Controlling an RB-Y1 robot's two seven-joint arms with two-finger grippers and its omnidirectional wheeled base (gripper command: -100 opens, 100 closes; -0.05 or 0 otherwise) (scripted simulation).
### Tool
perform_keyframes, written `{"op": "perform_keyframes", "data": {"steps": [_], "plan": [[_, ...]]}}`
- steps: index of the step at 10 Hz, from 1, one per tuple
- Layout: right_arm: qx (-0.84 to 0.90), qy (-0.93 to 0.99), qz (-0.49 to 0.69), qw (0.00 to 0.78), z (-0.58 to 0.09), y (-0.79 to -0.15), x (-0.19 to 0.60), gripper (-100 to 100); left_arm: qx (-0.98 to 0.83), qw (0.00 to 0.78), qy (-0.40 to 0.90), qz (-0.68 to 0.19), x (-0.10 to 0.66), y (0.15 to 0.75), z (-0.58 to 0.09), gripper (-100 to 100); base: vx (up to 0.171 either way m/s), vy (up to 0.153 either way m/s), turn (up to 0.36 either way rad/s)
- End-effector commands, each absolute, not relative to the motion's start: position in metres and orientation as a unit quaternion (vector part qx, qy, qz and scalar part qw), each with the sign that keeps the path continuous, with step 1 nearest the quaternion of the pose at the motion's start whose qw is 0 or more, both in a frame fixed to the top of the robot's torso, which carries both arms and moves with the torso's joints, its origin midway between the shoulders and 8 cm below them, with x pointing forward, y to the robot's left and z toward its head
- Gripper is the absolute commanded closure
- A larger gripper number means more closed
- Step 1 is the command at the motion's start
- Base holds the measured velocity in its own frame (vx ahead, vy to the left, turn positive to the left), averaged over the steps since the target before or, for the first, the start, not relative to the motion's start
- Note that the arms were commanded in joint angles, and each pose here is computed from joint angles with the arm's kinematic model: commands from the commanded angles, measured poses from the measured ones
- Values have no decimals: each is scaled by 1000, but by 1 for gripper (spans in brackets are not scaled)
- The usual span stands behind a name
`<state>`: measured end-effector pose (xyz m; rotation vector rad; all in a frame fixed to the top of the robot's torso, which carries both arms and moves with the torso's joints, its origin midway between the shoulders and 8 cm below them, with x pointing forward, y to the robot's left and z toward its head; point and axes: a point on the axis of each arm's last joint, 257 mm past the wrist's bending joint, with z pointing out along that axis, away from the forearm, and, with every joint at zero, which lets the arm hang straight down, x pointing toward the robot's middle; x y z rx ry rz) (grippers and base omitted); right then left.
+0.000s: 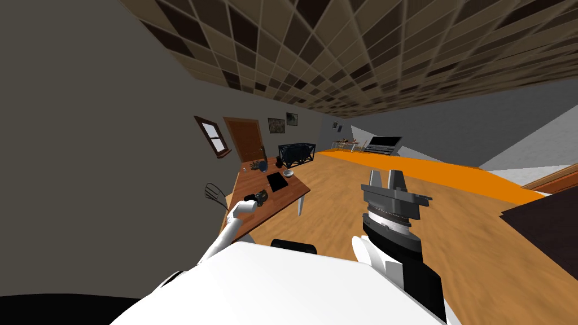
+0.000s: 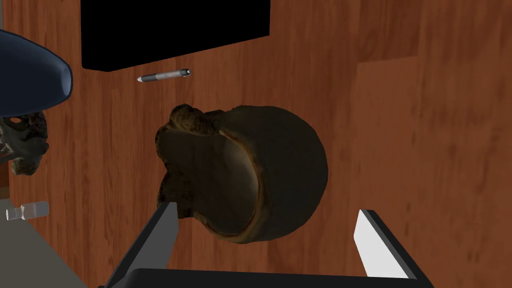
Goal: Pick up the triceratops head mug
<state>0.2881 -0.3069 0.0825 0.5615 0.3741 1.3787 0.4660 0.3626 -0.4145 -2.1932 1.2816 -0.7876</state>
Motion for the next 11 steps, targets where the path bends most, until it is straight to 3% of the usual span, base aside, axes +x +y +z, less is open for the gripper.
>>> {"op": "perform_keyframes", "data": {"steps": [1,11], "plan": [[254,169,624,720,83,-307,288,0,-807,227,461,-290,466,363,-416,-100,54,-25,238],[254,169,624,720,83,-307,288,0,-782,222,510,-283,466,360,-419,-100,46,-33,86]]}}
